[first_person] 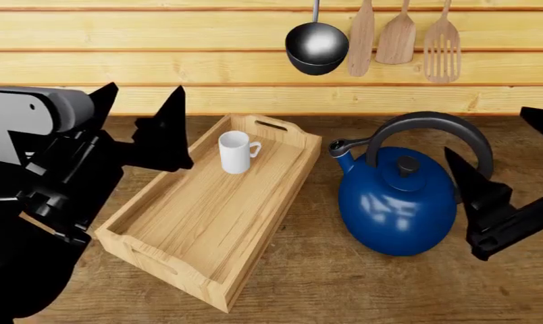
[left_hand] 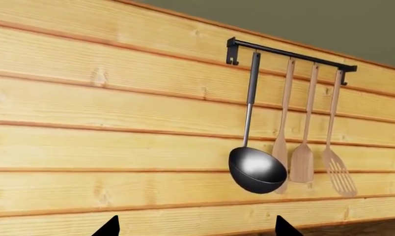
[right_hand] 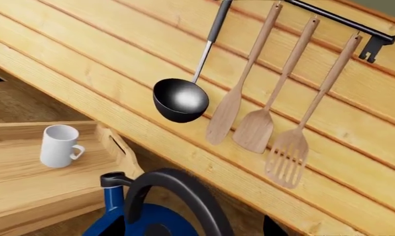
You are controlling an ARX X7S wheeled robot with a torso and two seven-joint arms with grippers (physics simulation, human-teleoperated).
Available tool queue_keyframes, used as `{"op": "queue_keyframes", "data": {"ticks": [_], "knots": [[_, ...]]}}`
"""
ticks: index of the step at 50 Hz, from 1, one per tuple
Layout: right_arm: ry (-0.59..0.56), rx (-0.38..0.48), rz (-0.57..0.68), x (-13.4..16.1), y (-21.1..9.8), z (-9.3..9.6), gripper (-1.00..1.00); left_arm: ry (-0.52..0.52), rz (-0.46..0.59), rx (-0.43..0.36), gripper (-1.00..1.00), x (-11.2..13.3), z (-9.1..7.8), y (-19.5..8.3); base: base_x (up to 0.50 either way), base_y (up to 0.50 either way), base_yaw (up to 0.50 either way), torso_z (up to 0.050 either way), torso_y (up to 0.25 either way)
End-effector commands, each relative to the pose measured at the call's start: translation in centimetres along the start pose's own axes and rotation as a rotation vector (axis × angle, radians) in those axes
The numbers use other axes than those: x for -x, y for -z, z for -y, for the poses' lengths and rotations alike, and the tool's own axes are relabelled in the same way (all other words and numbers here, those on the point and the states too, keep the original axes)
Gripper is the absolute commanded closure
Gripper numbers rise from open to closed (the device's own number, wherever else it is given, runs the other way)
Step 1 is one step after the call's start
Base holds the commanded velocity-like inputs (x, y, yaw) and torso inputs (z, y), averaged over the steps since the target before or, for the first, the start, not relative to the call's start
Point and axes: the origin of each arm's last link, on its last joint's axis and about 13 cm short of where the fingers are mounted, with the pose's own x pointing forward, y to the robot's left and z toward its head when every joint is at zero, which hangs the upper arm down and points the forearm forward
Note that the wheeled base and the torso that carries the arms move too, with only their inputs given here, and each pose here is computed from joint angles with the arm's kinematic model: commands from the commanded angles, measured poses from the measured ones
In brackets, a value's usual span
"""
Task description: Pick the kettle from the counter and place it on the tray. Then pick the mug from the cabinet and place it on the tray. Then close the cabinet doors.
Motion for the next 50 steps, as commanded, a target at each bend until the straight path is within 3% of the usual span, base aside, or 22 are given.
{"op": "queue_keyframes", "data": {"ticks": [1,50], "knots": [[-0.002,-0.012,-0.012,-1.2,0.4,0.1,-1.0,0.001,-0.029,0.019,-1.0,0.2,-0.1,0.7,0.0,0.0,0.0,0.0,0.0],[0.033,-0.092,-0.066,-3.1,3.3,0.5,-1.0,-0.002,-0.03,0.037,-1.0,0.3,-0.4,1.0,0.0,0.0,0.0,0.0,0.0]]}}
